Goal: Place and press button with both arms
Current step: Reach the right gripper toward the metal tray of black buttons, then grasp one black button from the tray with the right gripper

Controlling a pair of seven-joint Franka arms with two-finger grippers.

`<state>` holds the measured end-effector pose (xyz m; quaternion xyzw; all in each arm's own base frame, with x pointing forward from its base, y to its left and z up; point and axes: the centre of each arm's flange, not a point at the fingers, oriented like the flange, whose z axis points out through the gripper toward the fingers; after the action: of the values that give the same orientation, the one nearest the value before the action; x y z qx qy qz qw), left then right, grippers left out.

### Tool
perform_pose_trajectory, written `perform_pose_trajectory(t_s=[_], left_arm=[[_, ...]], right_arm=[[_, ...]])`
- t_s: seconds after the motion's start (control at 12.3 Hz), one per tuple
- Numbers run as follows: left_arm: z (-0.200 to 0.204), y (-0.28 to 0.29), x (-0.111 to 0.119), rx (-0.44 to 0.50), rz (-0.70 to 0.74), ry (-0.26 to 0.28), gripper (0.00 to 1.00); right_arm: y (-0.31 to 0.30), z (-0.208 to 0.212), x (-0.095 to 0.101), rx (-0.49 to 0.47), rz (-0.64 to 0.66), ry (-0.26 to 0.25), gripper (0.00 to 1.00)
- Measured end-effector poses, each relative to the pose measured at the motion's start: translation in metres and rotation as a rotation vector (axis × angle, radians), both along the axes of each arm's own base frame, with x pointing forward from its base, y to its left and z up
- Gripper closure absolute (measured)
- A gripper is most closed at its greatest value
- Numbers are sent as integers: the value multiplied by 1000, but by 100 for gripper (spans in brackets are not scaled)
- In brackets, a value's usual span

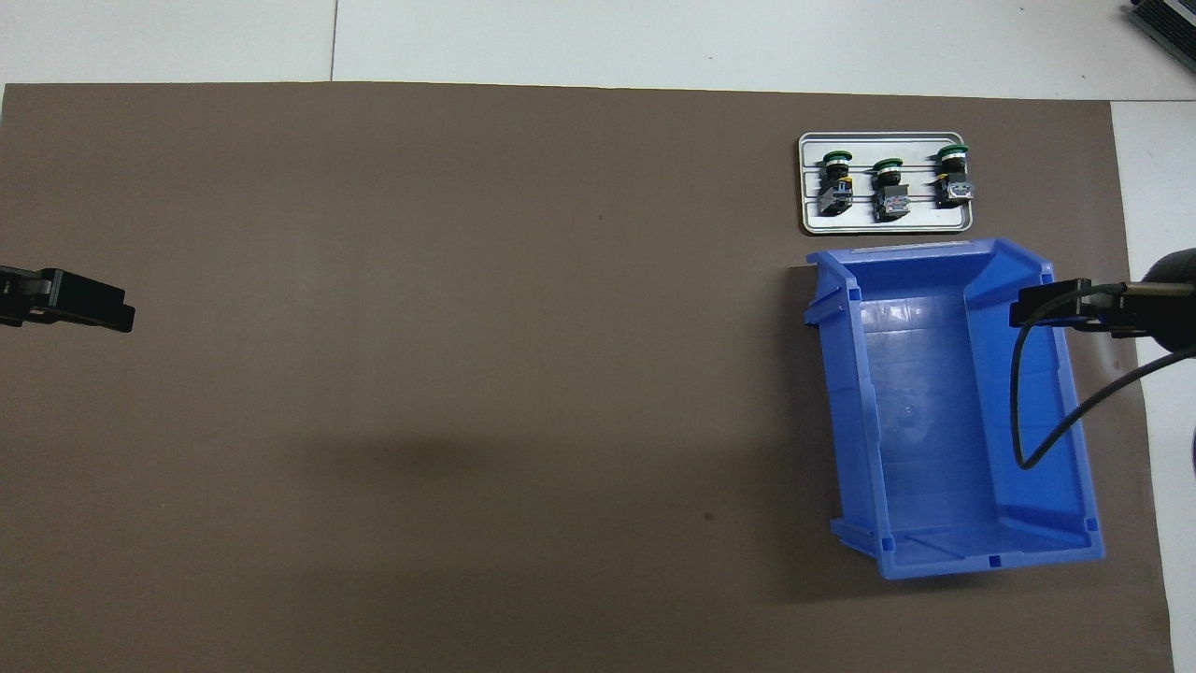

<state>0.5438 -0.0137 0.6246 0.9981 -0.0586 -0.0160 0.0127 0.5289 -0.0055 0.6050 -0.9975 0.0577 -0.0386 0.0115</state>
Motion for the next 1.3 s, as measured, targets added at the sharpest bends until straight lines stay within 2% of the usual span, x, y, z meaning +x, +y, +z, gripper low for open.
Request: perform_pose_trajectory(t_s=[0.24,0.41,0.49,0.65,0.81,0.97,1.14,1.3], left_arm=[[0,0,0,0,0,0,0],[0,0,0,0,0,0,0],[0,0,0,0,0,0,0],[0,0,0,0,0,0,0],[0,0,0,0,0,0,0],[0,0,0,0,0,0,0],[0,0,0,0,0,0,0],[0,0,0,0,0,0,0]], right_arm=[[-1,-3,1,0,-1,4,1],[-2,-17,12,-1,-4,-6,5],[-3,-30,22,-3,-6,-5,15],[-11,-68,56,-8,-22,-34,16],[-25,-120,102,-17,-43,-68,20],[-34,-175,143,-30,-50,-73,22],[-33,-215,171,-35,-44,-83,24],[-26,-247,195,-37,-32,-126,25]])
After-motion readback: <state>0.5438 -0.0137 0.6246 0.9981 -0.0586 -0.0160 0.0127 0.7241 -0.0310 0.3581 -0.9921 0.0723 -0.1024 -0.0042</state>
